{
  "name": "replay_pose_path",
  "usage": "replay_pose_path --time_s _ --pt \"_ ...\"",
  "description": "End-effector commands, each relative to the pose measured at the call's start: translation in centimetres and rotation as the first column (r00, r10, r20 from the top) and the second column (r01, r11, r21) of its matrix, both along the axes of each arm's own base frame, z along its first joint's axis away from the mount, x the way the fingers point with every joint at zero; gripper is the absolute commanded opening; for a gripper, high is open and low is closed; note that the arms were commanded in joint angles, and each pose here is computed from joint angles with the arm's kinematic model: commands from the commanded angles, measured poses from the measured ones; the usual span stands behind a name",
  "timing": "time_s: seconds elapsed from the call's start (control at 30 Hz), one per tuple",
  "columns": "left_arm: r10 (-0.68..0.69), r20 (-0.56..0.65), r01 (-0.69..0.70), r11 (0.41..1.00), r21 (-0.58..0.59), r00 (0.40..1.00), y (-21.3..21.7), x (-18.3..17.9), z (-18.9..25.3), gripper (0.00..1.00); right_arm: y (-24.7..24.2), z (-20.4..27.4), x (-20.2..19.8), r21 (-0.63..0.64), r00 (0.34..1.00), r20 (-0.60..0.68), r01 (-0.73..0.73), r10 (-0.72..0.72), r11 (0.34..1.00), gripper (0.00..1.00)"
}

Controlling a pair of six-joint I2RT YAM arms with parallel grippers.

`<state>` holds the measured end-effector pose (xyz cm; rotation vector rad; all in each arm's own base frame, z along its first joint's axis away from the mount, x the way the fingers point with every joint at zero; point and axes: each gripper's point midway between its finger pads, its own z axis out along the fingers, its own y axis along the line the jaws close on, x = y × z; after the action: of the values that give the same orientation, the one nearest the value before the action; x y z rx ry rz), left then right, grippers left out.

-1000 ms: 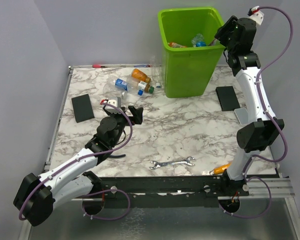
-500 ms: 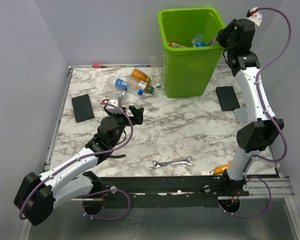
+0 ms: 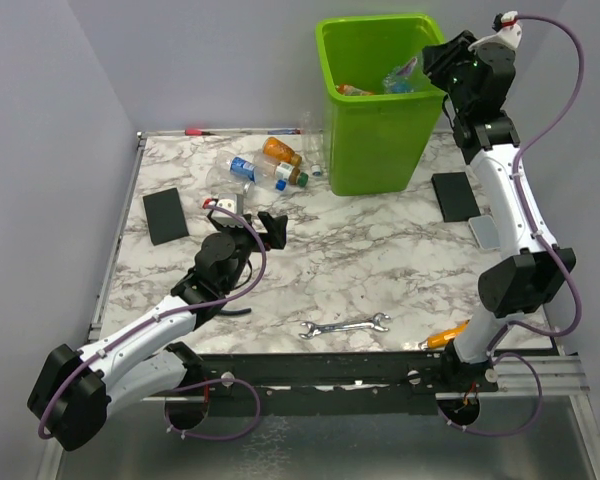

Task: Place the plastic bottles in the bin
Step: Place the plastic bottle in the trash bin.

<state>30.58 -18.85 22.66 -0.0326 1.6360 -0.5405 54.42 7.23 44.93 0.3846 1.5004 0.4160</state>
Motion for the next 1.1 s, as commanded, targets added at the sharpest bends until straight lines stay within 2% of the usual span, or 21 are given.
replay_pose_path --time_s 0.0,0.13,0.23,0.37,0.57,0.6,0.63,0.67,0.7,0.73,0.87,1.07 --pt "-0.022 0.009 0.022 1.0 -0.009 1.0 -0.6 0.0 1.0 0.99 3.2 7.6 -2.1 0.001 0.959 0.257 -0.123 0.119 0.992 0.0" --pt "-0.023 0.006 0.023 1.0 -0.004 1.0 -0.7 0.1 0.8 0.99 4.9 7.7 -0.5 -0.063 0.944 0.286 -0.153 0.165 0.986 0.0" --pt "-0.023 0.006 0.023 1.0 0.002 1.0 -0.7 0.1 0.8 0.99 6.9 7.0 1.3 -0.163 0.931 0.283 -0.189 0.229 0.968 0.0" --pt "-0.014 0.008 0.014 1.0 0.017 1.0 -0.5 0.2 0.6 0.99 9.5 4.6 3.6 -0.295 0.915 0.277 -0.208 0.292 0.933 0.0" --pt "-0.012 -0.001 0.012 0.999 0.032 1.0 -0.6 0.4 0.2 0.99 13.3 0.7 5.6 -0.377 0.888 0.219 -0.305 0.404 0.874 0.0" --pt "-0.013 -0.001 0.013 0.999 0.033 1.0 -0.6 0.4 0.2 0.99 13.7 0.2 5.7 -0.378 0.883 0.208 -0.325 0.422 0.867 0.07" --pt "-0.013 -0.001 0.013 0.999 0.033 1.0 -0.6 0.4 0.2 0.99 14.1 -0.2 5.8 -0.376 0.878 0.195 -0.345 0.438 0.86 0.29" --pt "-0.011 0.0 0.011 0.999 0.032 1.0 -0.5 0.4 0.2 0.99 14.3 -0.1 5.7 -0.369 0.876 0.187 -0.357 0.445 0.858 0.45" --pt "-0.013 0.001 0.013 0.999 0.032 1.0 -0.5 0.4 0.3 0.99 14.2 0.3 5.5 -0.36 0.877 0.189 -0.356 0.441 0.862 0.58" --pt "-0.014 0.001 0.014 0.999 0.031 1.0 -0.6 0.4 0.3 0.99 14.1 0.6 5.4 -0.347 0.884 0.19 -0.347 0.428 0.871 0.65" --pt "-0.027 0.001 0.027 0.999 0.025 1.0 -0.8 0.3 0.4 0.99 12.8 3.6 3.9 -0.306 0.901 0.219 -0.302 0.376 0.903 0.79" --pt "-0.032 0.004 0.032 0.999 0.013 0.999 -0.9 0.1 0.7 0.99 11.8 10.3 -1.4 -0.231 0.88 0.315 -0.292 0.356 0.928 0.83"
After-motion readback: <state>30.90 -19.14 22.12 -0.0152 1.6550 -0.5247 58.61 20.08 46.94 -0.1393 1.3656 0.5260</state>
